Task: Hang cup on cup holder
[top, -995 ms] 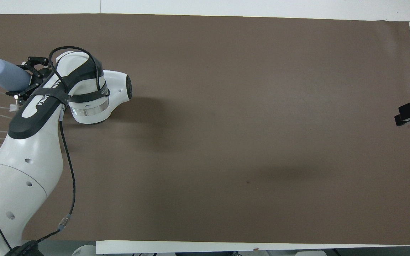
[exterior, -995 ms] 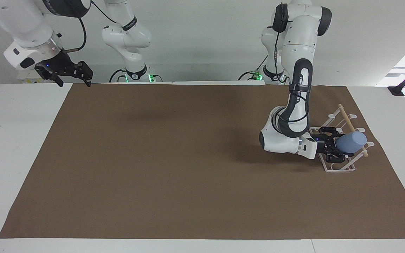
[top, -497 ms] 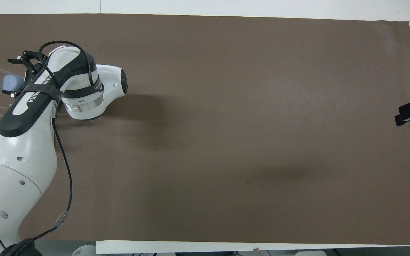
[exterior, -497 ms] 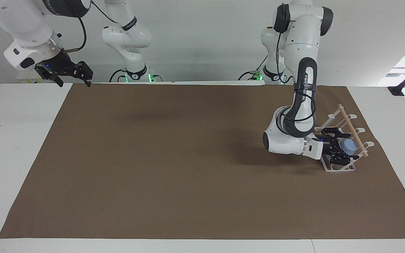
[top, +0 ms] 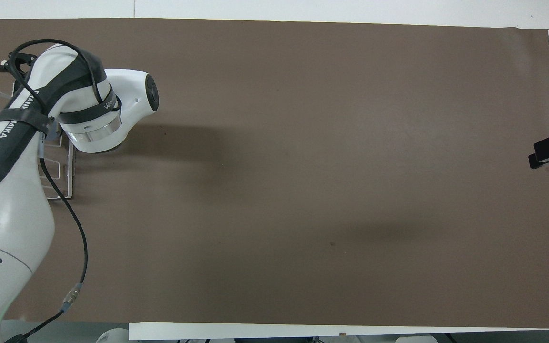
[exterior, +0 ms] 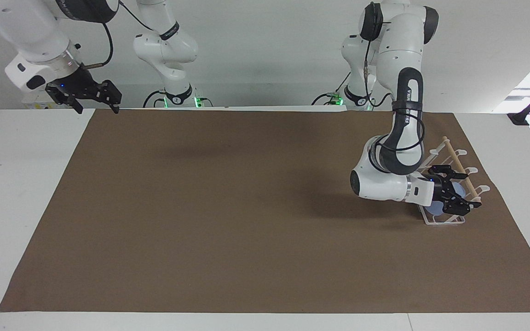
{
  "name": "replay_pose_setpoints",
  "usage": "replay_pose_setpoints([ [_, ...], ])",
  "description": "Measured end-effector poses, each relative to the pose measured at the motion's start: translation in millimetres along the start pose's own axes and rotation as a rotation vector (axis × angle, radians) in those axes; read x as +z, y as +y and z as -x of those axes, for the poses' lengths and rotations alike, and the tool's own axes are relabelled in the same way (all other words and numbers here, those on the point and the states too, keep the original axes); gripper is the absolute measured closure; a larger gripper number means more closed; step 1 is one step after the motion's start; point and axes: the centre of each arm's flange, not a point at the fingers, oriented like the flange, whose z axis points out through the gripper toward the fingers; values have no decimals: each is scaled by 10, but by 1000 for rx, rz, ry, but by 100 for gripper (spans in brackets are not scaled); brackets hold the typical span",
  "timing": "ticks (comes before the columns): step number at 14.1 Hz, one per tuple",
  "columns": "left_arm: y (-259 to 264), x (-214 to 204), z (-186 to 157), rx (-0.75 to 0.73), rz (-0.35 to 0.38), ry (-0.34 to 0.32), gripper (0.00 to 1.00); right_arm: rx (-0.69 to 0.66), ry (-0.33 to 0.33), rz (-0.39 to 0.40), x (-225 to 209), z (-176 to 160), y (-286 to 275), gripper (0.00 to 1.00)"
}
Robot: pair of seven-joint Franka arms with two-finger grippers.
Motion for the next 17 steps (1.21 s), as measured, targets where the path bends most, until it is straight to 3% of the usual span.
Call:
replay_pose_setpoints([
  [3,-51,-56,-426,38,-18,-66,0,0,0,0,0,0,0,0],
  [8,-408,132,-1756,198,-25,-334,0,0,0,0,0,0,0,0],
  [12,-677,628,-2168,390,44,-665,0,0,0,0,1,0,0,0],
  [17,-832,812,-2179,622,275,-1091,0,0,0,0,1,0,0,0],
])
